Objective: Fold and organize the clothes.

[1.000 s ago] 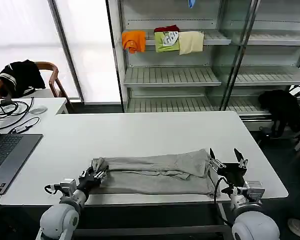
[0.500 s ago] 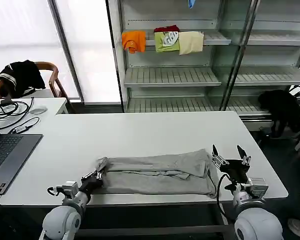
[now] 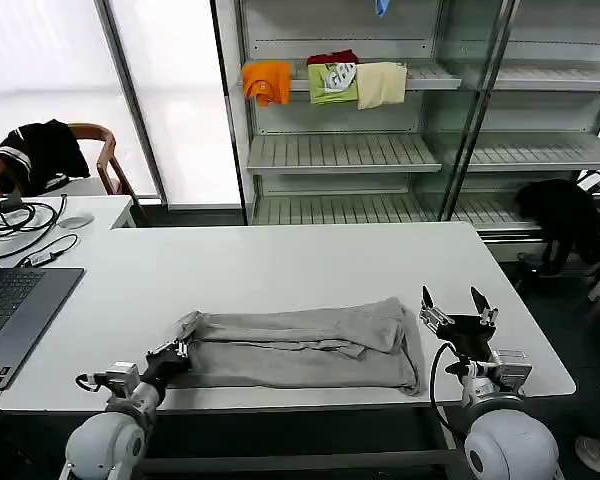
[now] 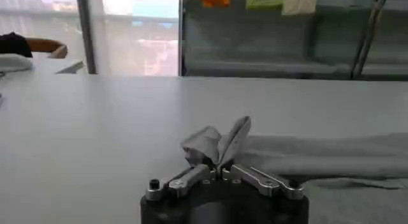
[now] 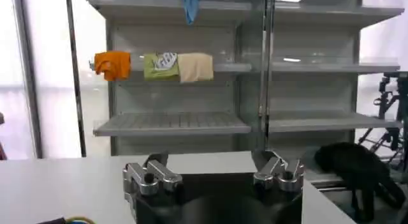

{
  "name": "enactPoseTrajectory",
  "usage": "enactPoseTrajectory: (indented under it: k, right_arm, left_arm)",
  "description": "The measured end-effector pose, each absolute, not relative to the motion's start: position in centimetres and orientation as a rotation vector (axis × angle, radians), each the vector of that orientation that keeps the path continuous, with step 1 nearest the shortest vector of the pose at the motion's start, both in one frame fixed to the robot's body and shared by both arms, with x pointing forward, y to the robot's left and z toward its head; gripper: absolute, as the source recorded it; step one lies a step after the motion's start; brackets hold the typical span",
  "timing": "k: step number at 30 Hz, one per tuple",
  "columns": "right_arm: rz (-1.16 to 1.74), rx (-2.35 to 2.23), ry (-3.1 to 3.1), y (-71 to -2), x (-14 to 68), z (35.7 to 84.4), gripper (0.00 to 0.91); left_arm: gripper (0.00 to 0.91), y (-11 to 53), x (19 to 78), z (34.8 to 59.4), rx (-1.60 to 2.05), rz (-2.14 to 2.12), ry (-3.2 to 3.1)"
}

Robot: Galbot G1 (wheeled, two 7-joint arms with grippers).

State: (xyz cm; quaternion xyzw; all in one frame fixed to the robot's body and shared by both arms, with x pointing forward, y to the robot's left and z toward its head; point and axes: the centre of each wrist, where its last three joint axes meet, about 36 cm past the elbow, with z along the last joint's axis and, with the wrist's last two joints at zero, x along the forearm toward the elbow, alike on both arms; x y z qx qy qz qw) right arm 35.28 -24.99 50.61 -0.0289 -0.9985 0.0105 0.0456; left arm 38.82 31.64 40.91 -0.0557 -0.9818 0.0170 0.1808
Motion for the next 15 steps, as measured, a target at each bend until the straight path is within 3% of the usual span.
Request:
enactPoseTrajectory:
  k: [7, 15]
  right_arm:
    - [0.031, -0.085, -3.052, -25.0, 35.2, 50.7, 0.907]
    - [0.015, -0.090, -3.056, -24.8, 34.9, 50.8, 0.907]
  left_arm:
    - [0.000, 37.9, 39.1, 42.3, -0.039, -0.038, -2.799]
    - [0.000, 48.5, 40.0, 45.8, 0.197, -0.244, -2.797]
